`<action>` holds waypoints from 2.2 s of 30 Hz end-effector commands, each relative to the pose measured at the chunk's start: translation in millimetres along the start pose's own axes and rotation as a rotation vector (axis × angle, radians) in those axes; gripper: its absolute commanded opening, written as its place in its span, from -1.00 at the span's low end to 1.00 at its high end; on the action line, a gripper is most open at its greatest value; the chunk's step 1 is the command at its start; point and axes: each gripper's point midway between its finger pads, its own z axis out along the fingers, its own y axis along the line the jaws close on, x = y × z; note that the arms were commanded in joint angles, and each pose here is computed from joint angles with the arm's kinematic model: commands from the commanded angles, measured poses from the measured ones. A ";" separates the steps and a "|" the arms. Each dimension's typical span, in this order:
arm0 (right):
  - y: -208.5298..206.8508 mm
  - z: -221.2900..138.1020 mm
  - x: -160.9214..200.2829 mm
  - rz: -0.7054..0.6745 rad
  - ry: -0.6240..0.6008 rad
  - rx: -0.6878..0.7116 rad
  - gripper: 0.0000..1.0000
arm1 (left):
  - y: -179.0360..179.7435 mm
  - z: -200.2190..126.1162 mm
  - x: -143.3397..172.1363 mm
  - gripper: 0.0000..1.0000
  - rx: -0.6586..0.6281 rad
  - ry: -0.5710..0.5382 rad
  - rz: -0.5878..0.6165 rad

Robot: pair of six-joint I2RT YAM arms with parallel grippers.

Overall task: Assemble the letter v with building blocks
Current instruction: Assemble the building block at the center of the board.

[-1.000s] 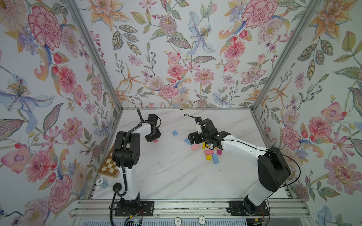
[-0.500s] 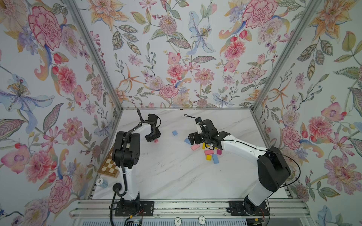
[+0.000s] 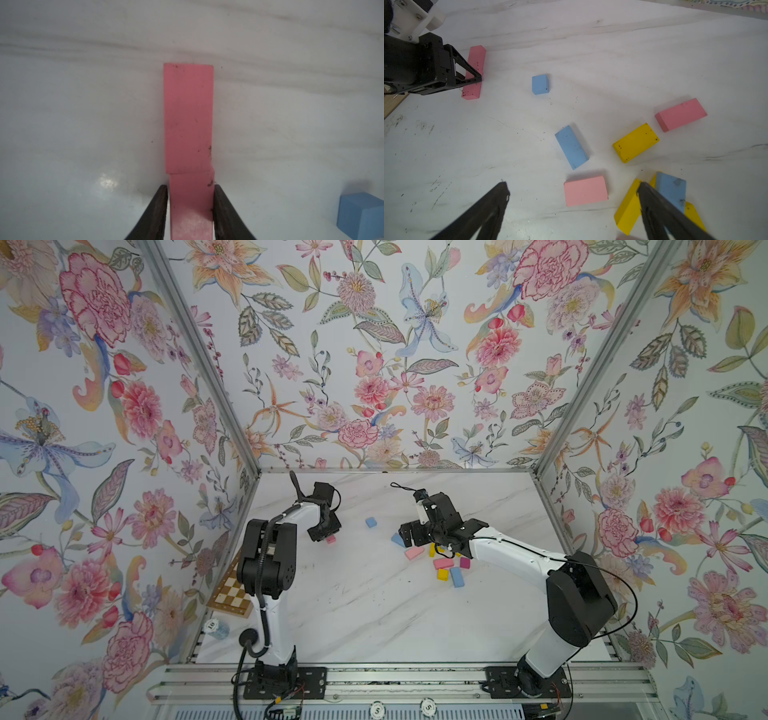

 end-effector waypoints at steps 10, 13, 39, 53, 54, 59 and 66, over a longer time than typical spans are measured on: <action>1.7 -0.1 -2.9 -0.009 -0.017 0.000 0.98 | 30.6 14.3 23.5 -0.20 -0.084 0.086 -0.011; 1.6 -0.9 -3.1 -0.009 -0.018 0.000 0.98 | 28.5 14.9 23.1 -0.18 -0.073 0.084 -0.013; -0.1 0.6 -0.7 -0.006 -0.014 0.003 0.98 | 22.9 21.3 29.1 -0.19 -0.021 0.087 -0.045; -1.0 -1.7 -3.2 0.005 -0.016 -0.001 0.98 | 28.0 -9.6 18.1 0.01 -0.042 0.042 -0.008; -1.5 -2.6 -4.3 0.013 -0.017 0.001 0.98 | 26.2 -15.5 15.4 0.04 -0.035 0.032 -0.001; -13.9 -2.3 -3.1 0.066 -0.004 0.034 0.98 | 17.2 -46.2 1.8 0.22 0.020 -0.025 0.025; -36.0 -0.1 6.9 0.131 0.045 0.053 0.98 | -1.6 -87.4 -7.5 0.41 0.160 -0.106 0.063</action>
